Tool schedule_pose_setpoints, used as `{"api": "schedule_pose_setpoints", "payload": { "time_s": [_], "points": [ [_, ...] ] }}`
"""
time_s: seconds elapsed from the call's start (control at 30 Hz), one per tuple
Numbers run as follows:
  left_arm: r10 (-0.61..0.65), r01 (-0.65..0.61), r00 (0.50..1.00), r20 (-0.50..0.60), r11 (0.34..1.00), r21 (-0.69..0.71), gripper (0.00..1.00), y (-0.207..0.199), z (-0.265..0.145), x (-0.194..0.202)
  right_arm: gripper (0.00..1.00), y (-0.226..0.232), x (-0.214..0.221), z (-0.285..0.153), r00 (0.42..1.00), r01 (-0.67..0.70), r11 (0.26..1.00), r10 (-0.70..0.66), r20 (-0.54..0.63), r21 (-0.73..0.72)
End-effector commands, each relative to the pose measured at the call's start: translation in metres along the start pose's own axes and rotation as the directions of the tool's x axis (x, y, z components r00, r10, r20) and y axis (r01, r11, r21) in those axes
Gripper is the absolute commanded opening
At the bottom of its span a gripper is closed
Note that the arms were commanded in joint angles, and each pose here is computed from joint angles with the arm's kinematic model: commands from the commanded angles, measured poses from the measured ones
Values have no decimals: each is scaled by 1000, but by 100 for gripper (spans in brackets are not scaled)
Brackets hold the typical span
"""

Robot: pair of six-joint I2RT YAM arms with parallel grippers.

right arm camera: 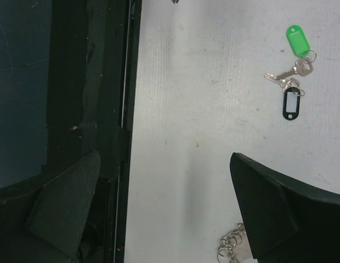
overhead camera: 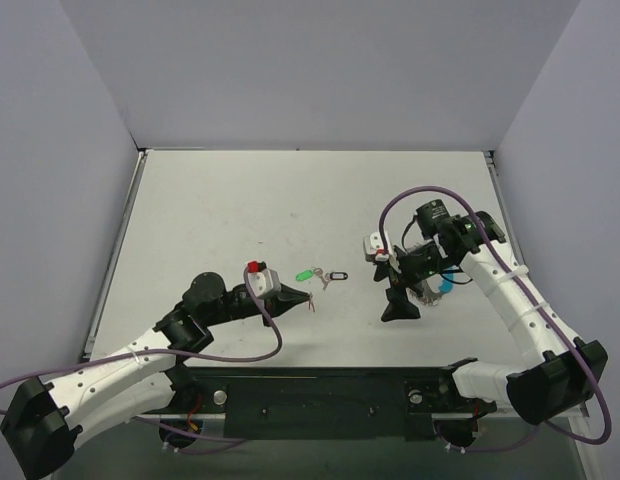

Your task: Put the keys on the keyring

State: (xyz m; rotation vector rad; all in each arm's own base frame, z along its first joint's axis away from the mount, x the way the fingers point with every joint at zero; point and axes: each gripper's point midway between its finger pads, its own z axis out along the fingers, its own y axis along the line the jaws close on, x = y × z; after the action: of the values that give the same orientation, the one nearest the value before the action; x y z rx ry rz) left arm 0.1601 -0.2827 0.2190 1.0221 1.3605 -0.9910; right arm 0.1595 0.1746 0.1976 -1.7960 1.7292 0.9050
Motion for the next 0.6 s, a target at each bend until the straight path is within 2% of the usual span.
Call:
{"api": "schedule_pose_setpoints", "payload": {
  "time_s": [0.0, 0.2, 0.57],
  "points": [
    [0, 6, 994, 112, 999, -50, 0, -1, 7, -19, 100, 19, -5, 2, 998, 2, 998, 2, 69, -60],
    [4, 2, 991, 134, 999, -46, 0, -4, 9, -8, 100, 22, -4, 2, 992, -4, 998, 11, 124, -59],
    [-17, 23, 991, 132, 999, -38, 0, -6, 14, 6, 100, 19, -2, 10, 992, -18, 994, 31, 125, -106]
  ]
}}
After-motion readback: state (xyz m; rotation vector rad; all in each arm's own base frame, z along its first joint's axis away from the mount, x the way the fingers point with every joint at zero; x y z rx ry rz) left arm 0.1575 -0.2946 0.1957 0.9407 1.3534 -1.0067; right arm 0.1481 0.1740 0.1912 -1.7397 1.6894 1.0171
